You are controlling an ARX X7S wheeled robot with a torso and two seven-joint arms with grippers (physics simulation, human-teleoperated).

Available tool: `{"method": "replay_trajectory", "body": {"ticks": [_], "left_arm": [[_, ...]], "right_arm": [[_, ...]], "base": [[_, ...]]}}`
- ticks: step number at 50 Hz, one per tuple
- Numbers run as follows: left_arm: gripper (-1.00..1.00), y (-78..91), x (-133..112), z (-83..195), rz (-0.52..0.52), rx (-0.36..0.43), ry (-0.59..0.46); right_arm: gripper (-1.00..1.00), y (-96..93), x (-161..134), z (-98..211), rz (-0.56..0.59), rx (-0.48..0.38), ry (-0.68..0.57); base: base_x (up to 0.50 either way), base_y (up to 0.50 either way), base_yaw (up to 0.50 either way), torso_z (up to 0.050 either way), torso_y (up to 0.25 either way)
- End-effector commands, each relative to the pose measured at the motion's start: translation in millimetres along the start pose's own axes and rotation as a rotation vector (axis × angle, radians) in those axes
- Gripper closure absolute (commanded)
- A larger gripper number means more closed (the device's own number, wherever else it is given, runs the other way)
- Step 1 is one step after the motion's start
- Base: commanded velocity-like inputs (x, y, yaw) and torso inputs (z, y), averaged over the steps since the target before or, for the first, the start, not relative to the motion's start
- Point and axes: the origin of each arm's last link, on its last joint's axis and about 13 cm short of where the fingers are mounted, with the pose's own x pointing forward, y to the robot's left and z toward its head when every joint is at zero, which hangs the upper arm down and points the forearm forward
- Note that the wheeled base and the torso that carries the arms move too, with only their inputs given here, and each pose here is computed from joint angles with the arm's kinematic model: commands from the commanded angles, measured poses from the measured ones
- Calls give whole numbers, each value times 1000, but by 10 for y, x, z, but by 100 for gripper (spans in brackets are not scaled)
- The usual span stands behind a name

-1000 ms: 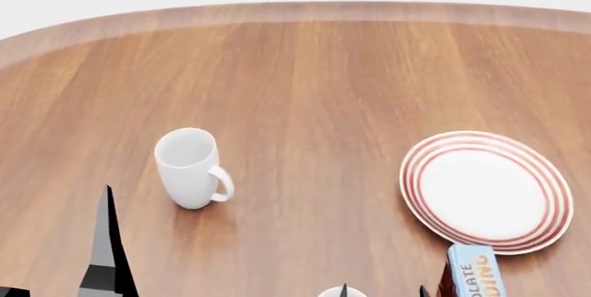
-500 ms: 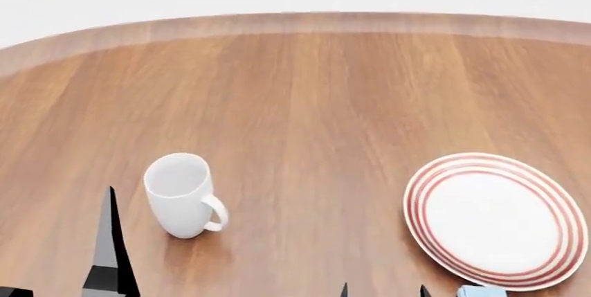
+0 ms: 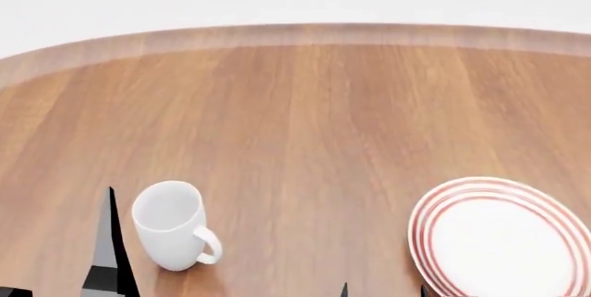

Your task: Pick up the red mug and put it on the plate

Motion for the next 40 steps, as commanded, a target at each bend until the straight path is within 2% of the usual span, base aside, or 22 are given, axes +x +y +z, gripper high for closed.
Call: {"method": "replay_trajectory", "body": {"ticks": [1,11,28,33,35,40], "left_arm": [[-100,3,-2,3,0,0,0],[-100,6,-2,4,1,2,1],[-100,17,-9,39,4,0,-1],[-100,41,-26,105,10,-1,-6],[-100,38,-23,113,11,0,-6],[-100,22,-26,109,10,-5,-1]], "right_arm": [[-100,0,-1,-2,0,1,0],[-100,0,0,-9,-2,-8,11],[-100,3,4,-10,6,-9,8],[-100,-1,-35,37,0,-29,-20],[-100,8,-67,93,23,-5,-38],[-100,5,-174,234,60,-67,-63]], "base": [[180,0,0,0,0],[153,0,0,0,0],[3,0,0,0,0],[0,0,0,0,0],[0,0,0,0,5],[0,0,0,0,0]]}}
